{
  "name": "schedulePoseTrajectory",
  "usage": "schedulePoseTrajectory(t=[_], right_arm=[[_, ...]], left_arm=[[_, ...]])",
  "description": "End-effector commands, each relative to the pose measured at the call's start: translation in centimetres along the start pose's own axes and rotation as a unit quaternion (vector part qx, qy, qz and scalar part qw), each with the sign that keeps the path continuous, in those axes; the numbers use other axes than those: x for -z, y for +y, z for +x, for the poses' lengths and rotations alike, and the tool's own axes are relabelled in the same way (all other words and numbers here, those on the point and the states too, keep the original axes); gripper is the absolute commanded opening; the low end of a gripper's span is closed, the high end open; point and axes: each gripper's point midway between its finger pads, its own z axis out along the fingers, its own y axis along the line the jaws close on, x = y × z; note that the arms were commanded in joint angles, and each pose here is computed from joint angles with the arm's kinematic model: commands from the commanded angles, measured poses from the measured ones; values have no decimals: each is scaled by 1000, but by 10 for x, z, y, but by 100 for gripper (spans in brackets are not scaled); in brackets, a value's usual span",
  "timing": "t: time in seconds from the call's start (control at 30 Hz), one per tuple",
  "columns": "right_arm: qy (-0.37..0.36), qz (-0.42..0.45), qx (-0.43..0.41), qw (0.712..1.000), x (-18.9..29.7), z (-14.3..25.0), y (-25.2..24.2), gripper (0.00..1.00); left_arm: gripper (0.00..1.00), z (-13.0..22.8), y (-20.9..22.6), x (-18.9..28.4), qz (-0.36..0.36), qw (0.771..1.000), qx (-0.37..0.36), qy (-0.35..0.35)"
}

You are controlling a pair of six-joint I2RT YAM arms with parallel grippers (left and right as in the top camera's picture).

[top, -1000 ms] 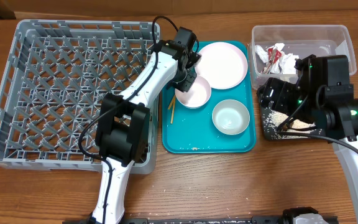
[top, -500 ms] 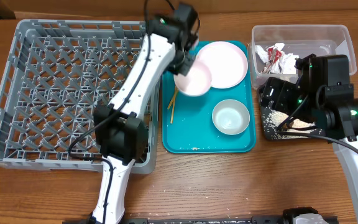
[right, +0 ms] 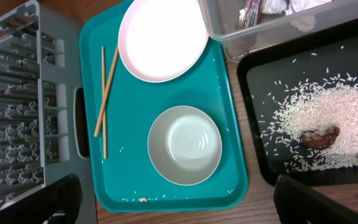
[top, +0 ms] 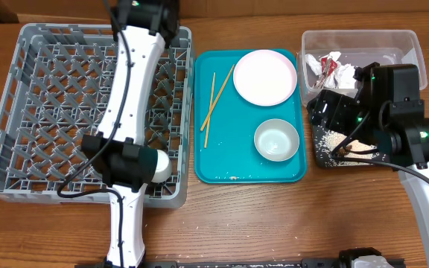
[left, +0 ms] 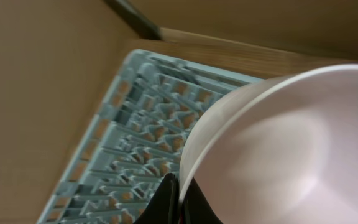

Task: Sort waste into correct bins and load items into the dishwasher
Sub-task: 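Carry the pink bowl to the back of the rack and set it upright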

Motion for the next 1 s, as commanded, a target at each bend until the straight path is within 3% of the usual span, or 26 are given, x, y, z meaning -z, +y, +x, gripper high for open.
schedulePoseTrajectory(t=[0.0,0.33,0.6,0.97], right_arm=[[-9,3,3,1000,2,-5,-1,100],[-9,3,3,1000,2,-5,-1,100],[-9,3,3,1000,2,-5,-1,100],[-9,3,3,1000,2,-5,-1,100]], left_arm=[[4,0,6,-12,-93,995,14,-34],[4,30,-40,-45,-94,995,-11,-38],[4,55,-48,-58,-120,991,-39,-32],[4,59,-84,-25,-91,990,-89,-54]])
